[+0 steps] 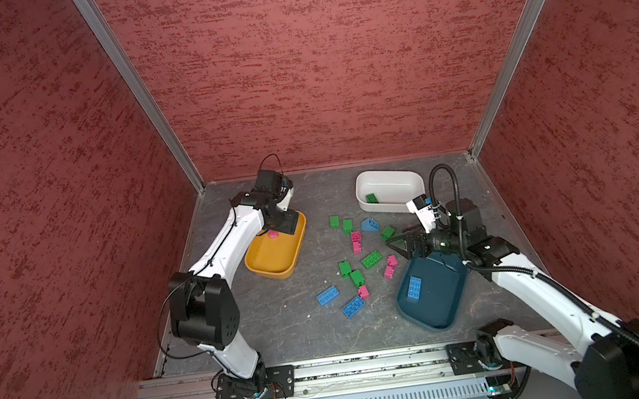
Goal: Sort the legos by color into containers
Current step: 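Lower the left gripper onto a light blue brick and grasp it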
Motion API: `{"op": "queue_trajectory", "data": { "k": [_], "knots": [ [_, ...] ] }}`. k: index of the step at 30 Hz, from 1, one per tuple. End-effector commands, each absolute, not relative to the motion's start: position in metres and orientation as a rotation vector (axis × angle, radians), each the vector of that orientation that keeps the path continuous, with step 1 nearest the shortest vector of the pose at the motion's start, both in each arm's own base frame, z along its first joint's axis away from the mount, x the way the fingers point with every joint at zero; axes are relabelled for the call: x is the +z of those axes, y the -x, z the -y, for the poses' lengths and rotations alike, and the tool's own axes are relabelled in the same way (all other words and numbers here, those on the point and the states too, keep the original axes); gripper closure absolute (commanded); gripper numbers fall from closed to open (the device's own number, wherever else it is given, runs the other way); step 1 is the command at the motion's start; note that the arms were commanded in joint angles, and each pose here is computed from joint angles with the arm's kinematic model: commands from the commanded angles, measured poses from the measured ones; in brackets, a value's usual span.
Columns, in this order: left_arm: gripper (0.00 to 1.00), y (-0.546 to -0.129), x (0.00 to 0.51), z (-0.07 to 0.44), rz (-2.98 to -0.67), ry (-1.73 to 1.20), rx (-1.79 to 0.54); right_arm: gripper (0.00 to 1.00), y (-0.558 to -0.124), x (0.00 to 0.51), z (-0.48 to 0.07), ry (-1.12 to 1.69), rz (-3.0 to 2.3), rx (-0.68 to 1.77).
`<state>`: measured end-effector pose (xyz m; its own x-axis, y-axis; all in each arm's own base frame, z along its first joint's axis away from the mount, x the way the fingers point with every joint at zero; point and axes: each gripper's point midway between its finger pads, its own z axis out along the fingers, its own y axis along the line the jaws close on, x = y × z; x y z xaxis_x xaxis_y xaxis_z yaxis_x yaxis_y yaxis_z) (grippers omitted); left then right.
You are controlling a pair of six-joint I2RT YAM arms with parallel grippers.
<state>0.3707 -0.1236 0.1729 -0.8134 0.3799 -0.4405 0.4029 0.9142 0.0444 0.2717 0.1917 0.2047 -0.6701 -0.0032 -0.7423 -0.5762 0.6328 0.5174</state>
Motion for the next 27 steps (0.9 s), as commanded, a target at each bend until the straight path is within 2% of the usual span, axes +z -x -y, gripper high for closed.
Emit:
{"op": "queue_trajectory", "data": {
  "k": [1, 5, 12, 22, 27],
  "knots": [
    [0.28, -0.328, 0.162, 0.148, -2.687, -0.613, -0.195, 0.01, -0.274, 0.215, -0.195, 0.473, -2.080, 0.997],
    [0.28, -0.294, 0.151, 0.173, -2.691, -0.699, -0.282, 0.01, -0.271, 0.208, -0.193, 0.478, -2.095, 0.982],
    [0.25, -0.234, 0.107, 0.205, -2.644, -1.135, -0.288, 0.01, -0.264, 0.196, -0.190, 0.482, -2.124, 0.973],
    [0.26, -0.217, 0.051, 0.206, -2.648, -1.383, -0.159, 0.01, -0.254, 0.186, -0.181, 0.448, -2.148, 0.934],
    [0.30, -0.219, 0.032, 0.204, -2.667, -1.433, -0.097, 0.01, -0.252, 0.185, -0.178, 0.435, -2.150, 0.919]
  ]
}}
